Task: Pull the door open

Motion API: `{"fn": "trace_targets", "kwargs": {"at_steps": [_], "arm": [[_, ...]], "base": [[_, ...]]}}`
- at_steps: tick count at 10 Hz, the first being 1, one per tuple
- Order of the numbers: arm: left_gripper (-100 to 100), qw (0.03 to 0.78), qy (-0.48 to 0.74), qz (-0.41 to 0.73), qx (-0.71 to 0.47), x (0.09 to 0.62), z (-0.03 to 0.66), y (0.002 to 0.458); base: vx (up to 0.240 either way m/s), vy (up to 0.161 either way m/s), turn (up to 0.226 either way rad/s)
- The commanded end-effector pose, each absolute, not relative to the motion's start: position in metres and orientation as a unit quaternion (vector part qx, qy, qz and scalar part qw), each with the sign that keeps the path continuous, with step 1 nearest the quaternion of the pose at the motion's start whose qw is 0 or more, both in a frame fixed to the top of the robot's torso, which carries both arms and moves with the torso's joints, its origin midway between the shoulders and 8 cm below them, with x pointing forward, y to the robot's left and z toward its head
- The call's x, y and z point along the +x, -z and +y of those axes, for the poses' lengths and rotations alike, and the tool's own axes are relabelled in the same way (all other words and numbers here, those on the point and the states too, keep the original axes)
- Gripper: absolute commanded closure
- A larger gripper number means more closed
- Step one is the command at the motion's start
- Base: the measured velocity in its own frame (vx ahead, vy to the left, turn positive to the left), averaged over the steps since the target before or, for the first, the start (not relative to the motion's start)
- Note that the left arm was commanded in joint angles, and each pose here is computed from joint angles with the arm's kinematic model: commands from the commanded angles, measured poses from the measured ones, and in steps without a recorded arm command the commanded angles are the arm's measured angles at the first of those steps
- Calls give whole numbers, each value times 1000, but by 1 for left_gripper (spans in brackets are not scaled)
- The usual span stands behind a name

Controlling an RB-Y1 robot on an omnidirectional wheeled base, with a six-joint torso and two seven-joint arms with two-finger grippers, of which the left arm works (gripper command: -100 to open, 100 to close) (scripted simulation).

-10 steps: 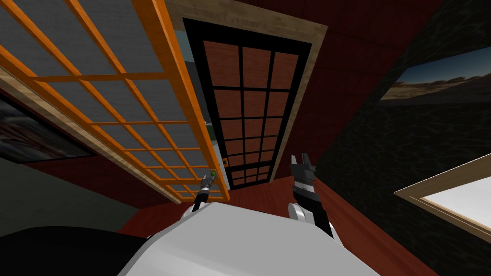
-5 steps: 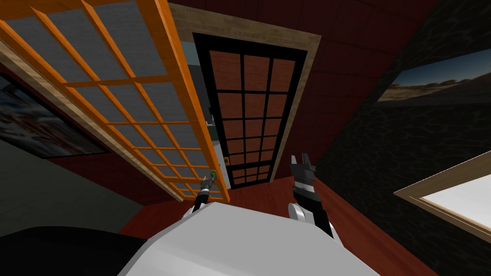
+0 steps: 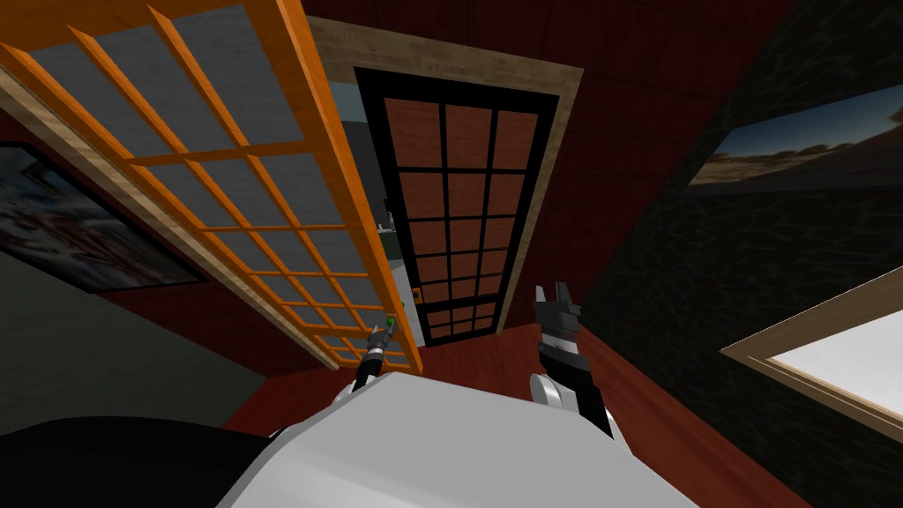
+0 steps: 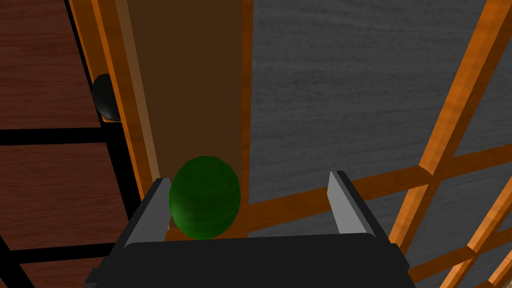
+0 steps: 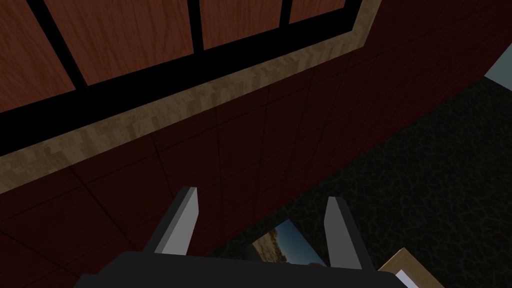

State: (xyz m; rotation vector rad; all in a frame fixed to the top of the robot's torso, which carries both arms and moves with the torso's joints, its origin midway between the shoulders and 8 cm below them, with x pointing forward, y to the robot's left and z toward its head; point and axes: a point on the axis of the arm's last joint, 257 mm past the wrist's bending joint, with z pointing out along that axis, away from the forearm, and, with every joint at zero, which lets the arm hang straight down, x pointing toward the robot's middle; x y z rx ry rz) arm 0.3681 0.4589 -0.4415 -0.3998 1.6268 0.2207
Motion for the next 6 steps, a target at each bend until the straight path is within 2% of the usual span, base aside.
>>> {"fn": "trace_targets", "kwargs": {"at_steps": [1, 4, 6], "arm": [[100, 647, -117, 730, -187, 348, 479, 449], [100, 647, -115, 730, -188, 348, 477, 451], [100, 645, -116, 729, -197, 341, 485, 451]], "base": [[-3, -17, -11], [2, 8, -4], [-52, -3, 25]]}}
